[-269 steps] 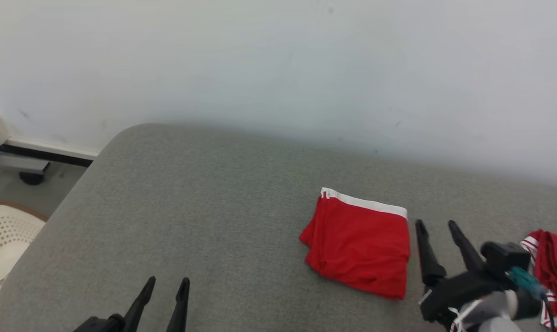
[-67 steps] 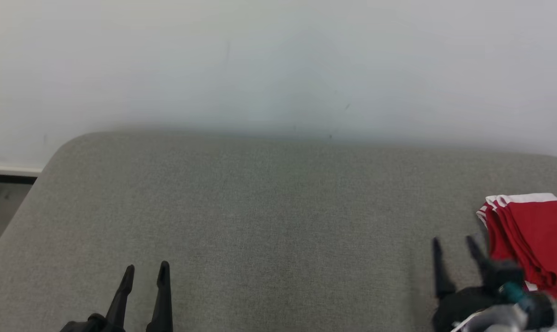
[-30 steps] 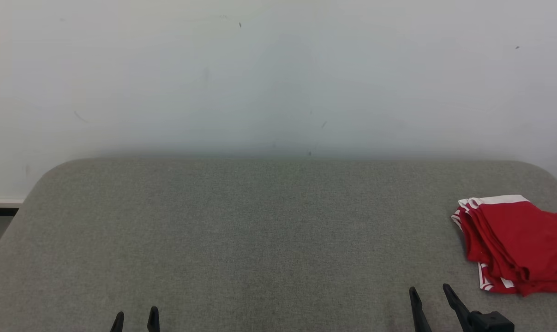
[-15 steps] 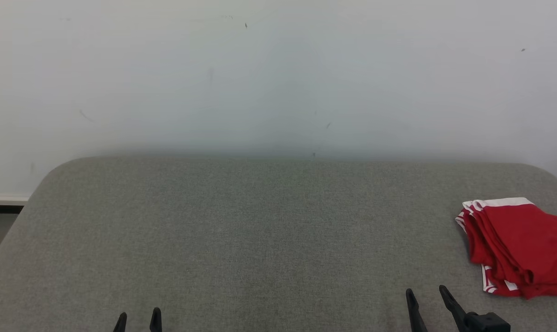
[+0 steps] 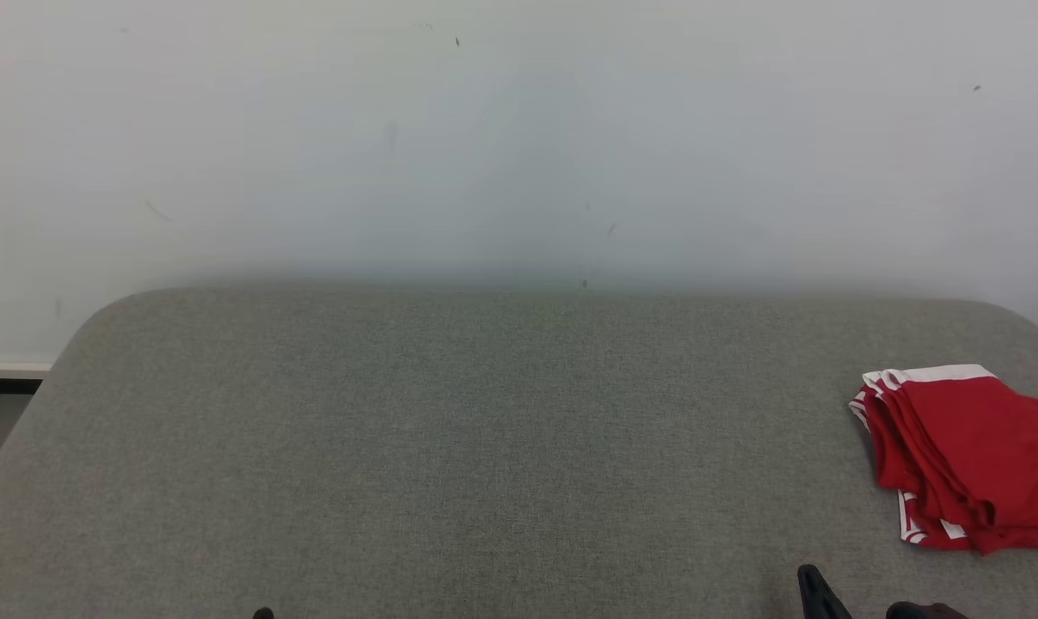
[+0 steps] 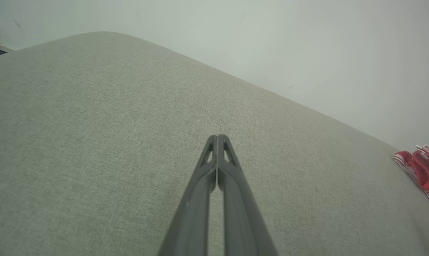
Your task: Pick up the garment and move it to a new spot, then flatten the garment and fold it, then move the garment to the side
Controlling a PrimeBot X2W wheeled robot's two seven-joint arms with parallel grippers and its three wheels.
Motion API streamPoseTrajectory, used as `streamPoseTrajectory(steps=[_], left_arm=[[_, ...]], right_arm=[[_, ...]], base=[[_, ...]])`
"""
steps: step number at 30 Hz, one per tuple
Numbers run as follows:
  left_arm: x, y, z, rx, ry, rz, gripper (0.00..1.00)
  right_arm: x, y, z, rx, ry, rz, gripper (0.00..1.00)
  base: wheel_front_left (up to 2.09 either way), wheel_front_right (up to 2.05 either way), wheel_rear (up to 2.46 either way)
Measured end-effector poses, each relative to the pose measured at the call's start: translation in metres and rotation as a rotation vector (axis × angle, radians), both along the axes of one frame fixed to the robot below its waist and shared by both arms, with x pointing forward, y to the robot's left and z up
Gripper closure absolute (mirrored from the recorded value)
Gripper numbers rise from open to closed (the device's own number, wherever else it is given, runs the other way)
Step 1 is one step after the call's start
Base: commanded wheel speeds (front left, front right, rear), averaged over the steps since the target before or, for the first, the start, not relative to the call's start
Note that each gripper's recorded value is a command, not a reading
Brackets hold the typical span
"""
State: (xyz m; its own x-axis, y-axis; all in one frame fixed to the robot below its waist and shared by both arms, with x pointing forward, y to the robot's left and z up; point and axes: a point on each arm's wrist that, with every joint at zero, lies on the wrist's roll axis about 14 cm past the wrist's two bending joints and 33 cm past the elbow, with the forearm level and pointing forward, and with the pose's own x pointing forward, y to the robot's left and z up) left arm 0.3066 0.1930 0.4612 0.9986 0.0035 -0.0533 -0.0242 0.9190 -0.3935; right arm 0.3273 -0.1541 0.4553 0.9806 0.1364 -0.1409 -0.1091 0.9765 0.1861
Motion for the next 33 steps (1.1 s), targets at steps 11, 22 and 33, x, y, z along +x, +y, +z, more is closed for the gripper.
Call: streamPoseTrajectory(steps=[11, 22, 33], left_arm=[[0.010, 0.005, 0.003, -0.163, 0.014, 0.036, 1.00], [0.022, 0.006, 0.008, -0.335, 0.020, 0.055, 1.00], [0.030, 0.006, 0.011, -0.458, 0.023, 0.064, 1.00]], right_arm=[[0.005, -0.010, 0.008, 0.205, 0.004, -0.070, 1.00], [0.011, -0.019, 0.013, 0.401, 0.007, -0.128, 1.00], [0.017, -0.025, 0.021, 0.546, -0.001, -0.162, 1.00]], base=[[0.00, 0.00, 0.00], [0.00, 0.00, 0.00], [0.00, 0.00, 0.00]])
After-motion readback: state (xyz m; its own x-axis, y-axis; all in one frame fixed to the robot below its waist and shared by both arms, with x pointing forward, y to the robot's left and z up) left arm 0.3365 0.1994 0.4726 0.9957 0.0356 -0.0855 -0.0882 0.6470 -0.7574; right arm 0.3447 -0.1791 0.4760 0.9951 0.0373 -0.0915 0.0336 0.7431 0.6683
